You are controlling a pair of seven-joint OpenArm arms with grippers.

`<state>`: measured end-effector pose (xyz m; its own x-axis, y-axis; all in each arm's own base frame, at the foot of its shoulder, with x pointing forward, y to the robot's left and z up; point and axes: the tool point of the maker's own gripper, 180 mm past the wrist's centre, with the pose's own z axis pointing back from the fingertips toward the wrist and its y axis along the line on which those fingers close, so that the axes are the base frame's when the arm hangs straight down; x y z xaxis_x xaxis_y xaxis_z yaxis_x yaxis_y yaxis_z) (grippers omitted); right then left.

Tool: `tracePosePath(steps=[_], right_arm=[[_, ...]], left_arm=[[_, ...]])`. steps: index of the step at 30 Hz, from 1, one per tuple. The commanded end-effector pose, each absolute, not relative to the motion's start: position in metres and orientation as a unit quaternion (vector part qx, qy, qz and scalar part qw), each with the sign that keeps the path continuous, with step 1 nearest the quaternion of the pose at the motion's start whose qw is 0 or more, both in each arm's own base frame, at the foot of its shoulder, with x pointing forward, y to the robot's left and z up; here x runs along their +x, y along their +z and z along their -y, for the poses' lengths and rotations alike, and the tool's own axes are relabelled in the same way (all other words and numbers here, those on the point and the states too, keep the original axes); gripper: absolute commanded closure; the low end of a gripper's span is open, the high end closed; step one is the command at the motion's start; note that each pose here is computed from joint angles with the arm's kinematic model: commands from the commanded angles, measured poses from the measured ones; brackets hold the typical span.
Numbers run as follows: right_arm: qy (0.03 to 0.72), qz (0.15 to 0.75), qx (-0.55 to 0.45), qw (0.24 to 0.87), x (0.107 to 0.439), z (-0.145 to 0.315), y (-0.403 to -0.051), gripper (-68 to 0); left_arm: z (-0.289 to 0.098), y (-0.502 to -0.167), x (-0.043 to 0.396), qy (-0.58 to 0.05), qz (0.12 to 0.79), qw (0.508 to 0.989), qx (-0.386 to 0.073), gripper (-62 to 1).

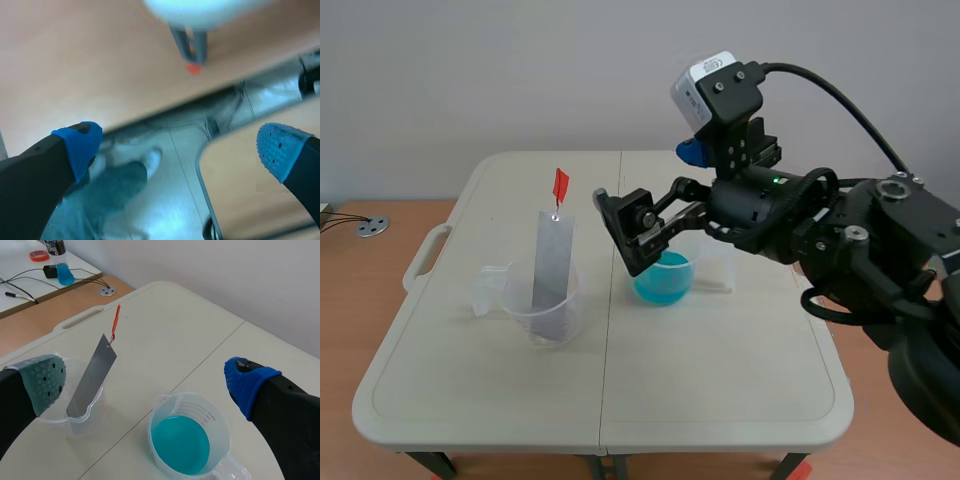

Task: Hold the metal plate by the orange handle, dip it into the blue solution, take it out and point at it, then put the plate back in the beaker on the left.
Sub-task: 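Return to the home posture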

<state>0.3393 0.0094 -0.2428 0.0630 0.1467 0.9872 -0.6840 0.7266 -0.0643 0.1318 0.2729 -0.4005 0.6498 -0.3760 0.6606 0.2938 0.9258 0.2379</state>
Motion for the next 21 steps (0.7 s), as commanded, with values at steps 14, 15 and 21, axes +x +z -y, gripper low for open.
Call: tracePosePath(steps=[14,15,21], right_arm=[[0.254,0.616,0.182,0.723,0.314,0.068,-0.241,-66.3],[0.25,0.615,0.181,0.726,0.313,0.073,-0.241,-66.3],[0.246,0.615,0.174,0.728,0.299,0.091,-0.235,-66.3]], left_arm=[[-0.194,-0.271,0.238,-0.232,0.591,0.773,-0.008,-62.3],[-0.188,-0.264,0.24,-0.234,0.599,0.765,-0.018,-62.3],[-0.163,-0.235,0.244,-0.243,0.629,0.736,-0.065,-62.3]])
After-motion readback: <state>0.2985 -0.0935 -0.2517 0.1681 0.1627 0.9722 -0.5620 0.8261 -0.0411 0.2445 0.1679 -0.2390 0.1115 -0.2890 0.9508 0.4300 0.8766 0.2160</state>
